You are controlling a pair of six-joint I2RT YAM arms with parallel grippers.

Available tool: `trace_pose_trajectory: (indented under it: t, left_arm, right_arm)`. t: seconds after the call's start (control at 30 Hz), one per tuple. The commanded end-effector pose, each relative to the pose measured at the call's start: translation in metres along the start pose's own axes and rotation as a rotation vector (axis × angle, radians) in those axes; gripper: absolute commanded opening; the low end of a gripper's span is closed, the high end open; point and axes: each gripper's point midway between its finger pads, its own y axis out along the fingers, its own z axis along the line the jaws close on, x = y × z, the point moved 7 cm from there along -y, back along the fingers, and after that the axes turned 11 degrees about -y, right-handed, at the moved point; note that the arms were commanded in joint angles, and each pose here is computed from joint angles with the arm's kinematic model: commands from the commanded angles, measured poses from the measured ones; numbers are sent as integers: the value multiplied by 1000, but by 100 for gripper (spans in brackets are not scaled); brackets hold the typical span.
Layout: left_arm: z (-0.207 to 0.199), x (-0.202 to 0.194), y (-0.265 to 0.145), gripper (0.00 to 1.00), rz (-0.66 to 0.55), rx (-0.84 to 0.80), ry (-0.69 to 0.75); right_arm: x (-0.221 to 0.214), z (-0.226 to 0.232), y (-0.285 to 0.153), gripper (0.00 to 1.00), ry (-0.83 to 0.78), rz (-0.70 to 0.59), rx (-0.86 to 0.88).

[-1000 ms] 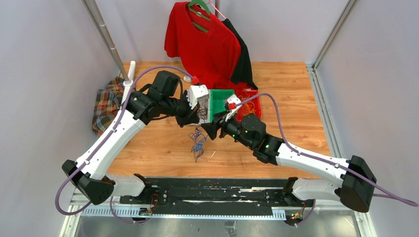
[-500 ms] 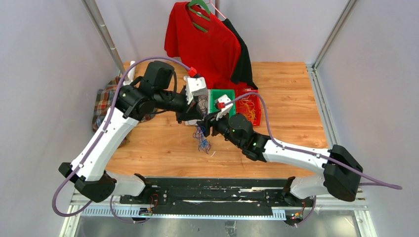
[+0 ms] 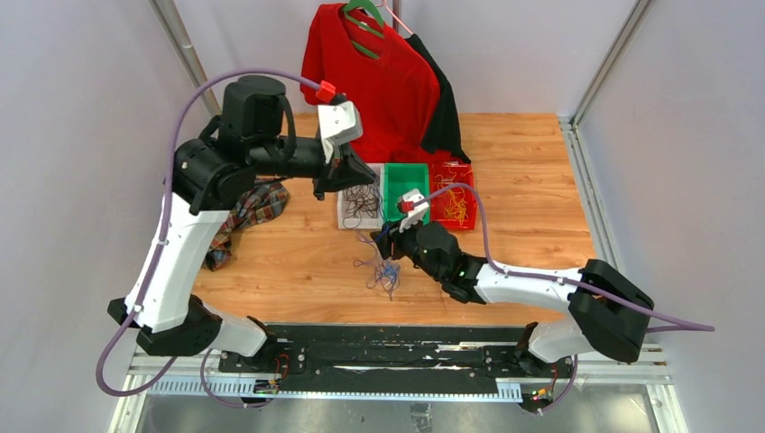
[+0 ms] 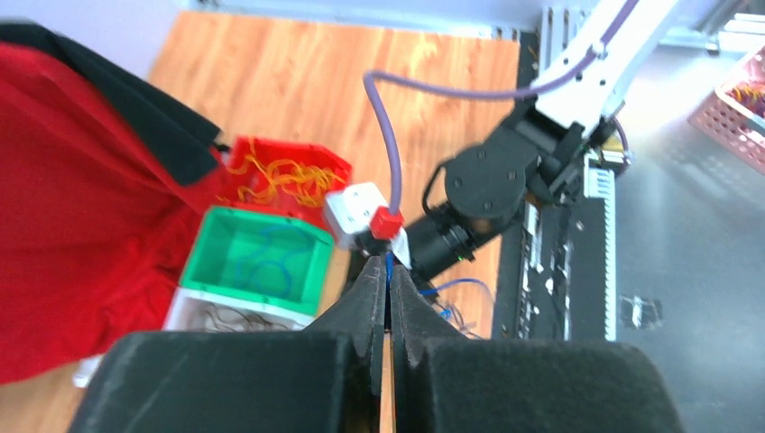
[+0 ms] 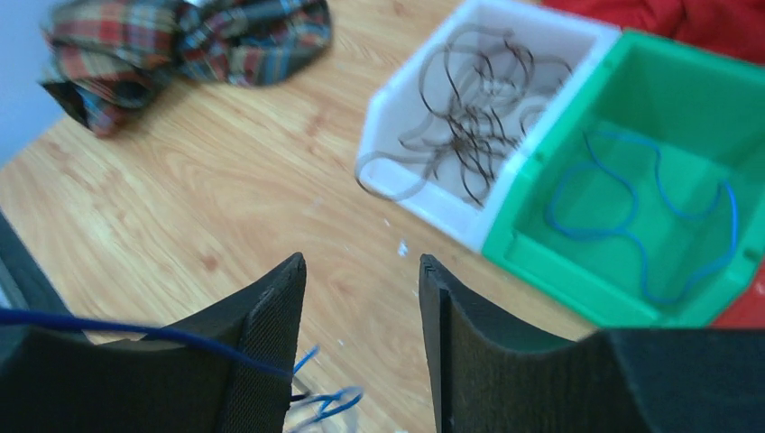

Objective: Untangle the cables

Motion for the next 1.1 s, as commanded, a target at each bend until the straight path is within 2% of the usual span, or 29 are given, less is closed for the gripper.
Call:
trace_pose_trajectory:
  t: [0.0, 0.3, 0.5, 0.7, 1.07]
  left_arm:
    - [-8, 35, -18, 1, -111, 39, 95]
    - [-2, 72, -34, 0, -207, 162, 200]
    - [7, 70, -24, 0, -186, 162, 179]
    - [31, 46, 12, 1, -83, 137, 126]
    - [120, -20, 114, 0, 80, 194, 63]
  right_arm:
    - [-33, -20, -13, 49, -4, 70, -97]
    - [-83, -40, -38, 45, -41, 184, -191]
    - [-95, -46, -50, 44, -37, 211, -212]
    - [-69, -56, -63, 44, -25, 146, -257]
    - [-24, -113, -106, 46, 23, 51, -590]
